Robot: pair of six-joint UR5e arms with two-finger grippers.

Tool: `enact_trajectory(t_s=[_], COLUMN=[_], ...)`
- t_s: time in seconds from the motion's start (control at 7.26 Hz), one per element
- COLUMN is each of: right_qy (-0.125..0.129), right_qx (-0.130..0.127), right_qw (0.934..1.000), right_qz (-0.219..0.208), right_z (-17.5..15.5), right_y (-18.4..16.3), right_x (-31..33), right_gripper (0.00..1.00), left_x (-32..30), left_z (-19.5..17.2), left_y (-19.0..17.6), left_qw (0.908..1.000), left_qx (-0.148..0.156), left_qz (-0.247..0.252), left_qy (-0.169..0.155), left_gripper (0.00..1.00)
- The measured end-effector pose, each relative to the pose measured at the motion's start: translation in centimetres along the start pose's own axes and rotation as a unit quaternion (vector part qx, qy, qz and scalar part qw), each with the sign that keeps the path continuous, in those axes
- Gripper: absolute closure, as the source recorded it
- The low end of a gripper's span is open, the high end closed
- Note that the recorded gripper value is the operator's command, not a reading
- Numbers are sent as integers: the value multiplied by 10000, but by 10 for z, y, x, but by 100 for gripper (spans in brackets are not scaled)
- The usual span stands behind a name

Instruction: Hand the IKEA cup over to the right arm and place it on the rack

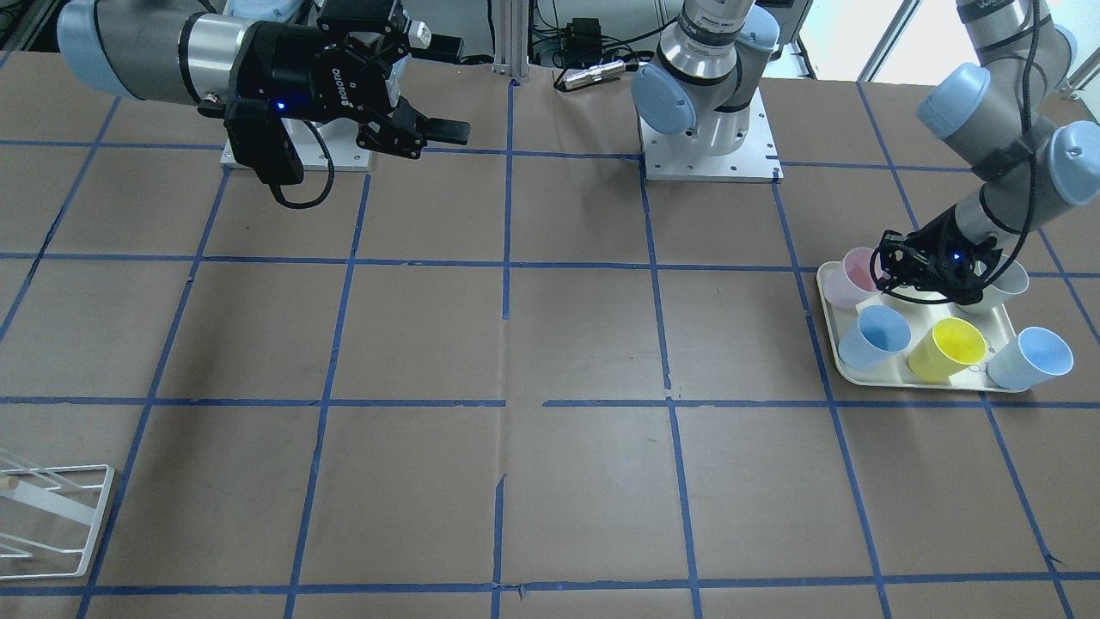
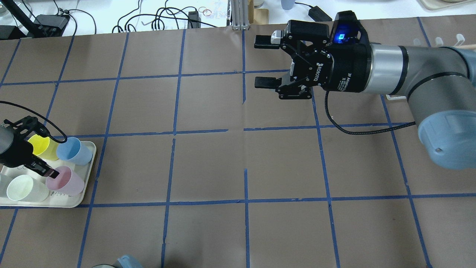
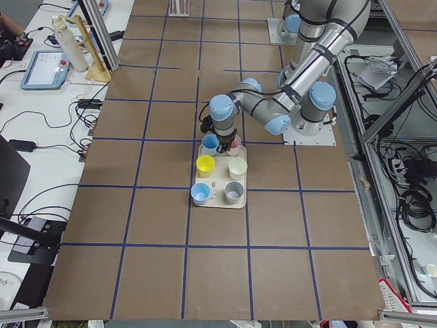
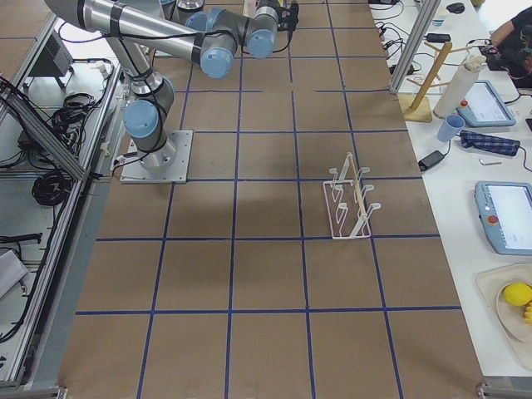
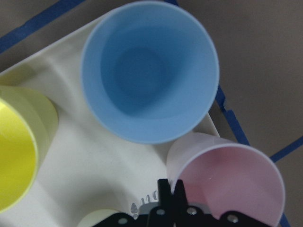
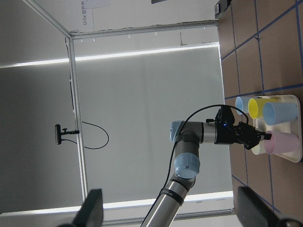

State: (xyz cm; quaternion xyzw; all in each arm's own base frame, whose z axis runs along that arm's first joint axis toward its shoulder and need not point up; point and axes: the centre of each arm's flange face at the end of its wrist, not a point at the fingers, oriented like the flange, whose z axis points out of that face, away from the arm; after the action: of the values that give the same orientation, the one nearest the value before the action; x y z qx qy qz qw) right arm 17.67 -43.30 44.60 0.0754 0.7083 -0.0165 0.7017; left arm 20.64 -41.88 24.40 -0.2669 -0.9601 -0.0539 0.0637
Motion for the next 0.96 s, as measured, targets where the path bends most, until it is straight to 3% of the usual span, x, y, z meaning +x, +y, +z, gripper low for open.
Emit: enact_trajectory(t_s=[0.41, 0.69, 0.96], right_qy=[-8, -2, 5], right_qx=[1, 0, 6], right_qw=[10000, 10000, 10000], right_qz=[29, 23, 12], right_z=[0, 0, -1], right_y=[-3, -3, -4], right_x=[2, 2, 2], right_gripper=[0, 0, 0], left_x=[18, 55, 118], left_z=[-46, -100, -138], left_y=[1, -22, -73], left_qw=[9993, 9902, 9733], left_qx=[66, 432, 689], left_qz=[-137, -556, -1052], left_qy=[348, 1206, 1919], left_gripper=[100, 100, 100])
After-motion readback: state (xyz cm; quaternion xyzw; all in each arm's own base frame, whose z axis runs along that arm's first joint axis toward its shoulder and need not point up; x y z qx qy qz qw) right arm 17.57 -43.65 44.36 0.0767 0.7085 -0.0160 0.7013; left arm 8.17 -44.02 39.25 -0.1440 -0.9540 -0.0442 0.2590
